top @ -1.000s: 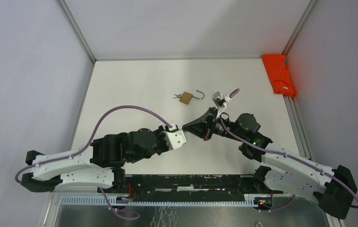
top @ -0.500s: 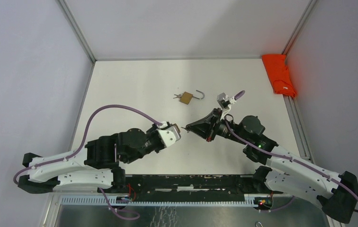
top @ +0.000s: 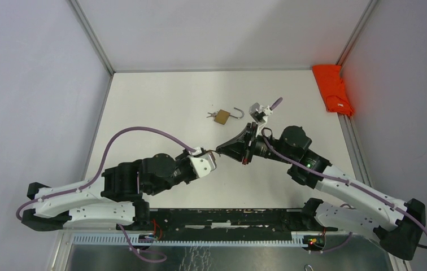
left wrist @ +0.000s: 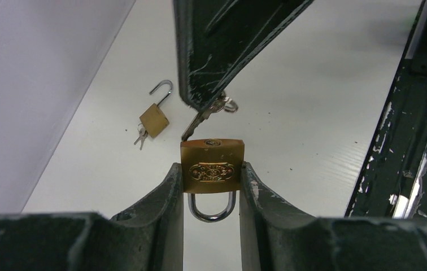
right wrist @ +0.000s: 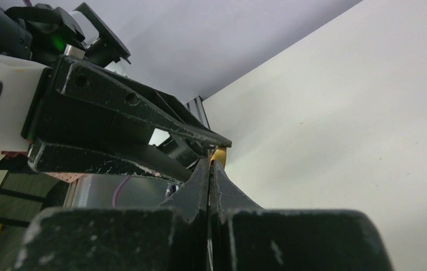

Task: Unlock with the key

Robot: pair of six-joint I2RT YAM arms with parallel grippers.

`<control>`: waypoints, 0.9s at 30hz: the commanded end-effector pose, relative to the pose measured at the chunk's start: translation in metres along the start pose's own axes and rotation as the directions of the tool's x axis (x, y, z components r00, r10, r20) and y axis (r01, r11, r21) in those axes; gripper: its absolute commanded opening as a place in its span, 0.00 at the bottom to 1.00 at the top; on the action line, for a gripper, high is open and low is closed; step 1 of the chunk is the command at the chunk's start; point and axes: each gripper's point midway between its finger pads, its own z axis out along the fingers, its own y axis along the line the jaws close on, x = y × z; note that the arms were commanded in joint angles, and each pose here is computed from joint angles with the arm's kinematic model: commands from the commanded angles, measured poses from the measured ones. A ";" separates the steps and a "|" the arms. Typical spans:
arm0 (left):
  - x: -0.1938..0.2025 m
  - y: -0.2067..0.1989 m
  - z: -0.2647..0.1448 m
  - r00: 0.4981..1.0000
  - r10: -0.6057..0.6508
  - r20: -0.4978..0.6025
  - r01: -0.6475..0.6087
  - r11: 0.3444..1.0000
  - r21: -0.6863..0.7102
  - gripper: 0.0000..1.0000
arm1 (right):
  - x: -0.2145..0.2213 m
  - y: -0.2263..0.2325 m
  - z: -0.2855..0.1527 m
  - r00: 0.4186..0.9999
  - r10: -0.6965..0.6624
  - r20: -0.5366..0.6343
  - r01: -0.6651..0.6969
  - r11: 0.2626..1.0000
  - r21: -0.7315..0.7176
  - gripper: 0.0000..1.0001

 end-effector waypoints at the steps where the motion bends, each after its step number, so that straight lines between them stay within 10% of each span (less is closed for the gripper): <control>1: -0.019 0.000 -0.005 0.997 0.058 0.054 -0.061 0.997 0.039 0.02 | 0.001 0.011 0.004 0.997 -0.019 -0.080 0.016 0.999 -0.035 0.00; 27: -0.002 0.010 -0.006 0.973 0.225 -0.053 -0.224 0.974 0.032 0.02 | 0.012 0.002 0.005 0.981 -0.019 -0.192 0.020 1.000 0.003 0.00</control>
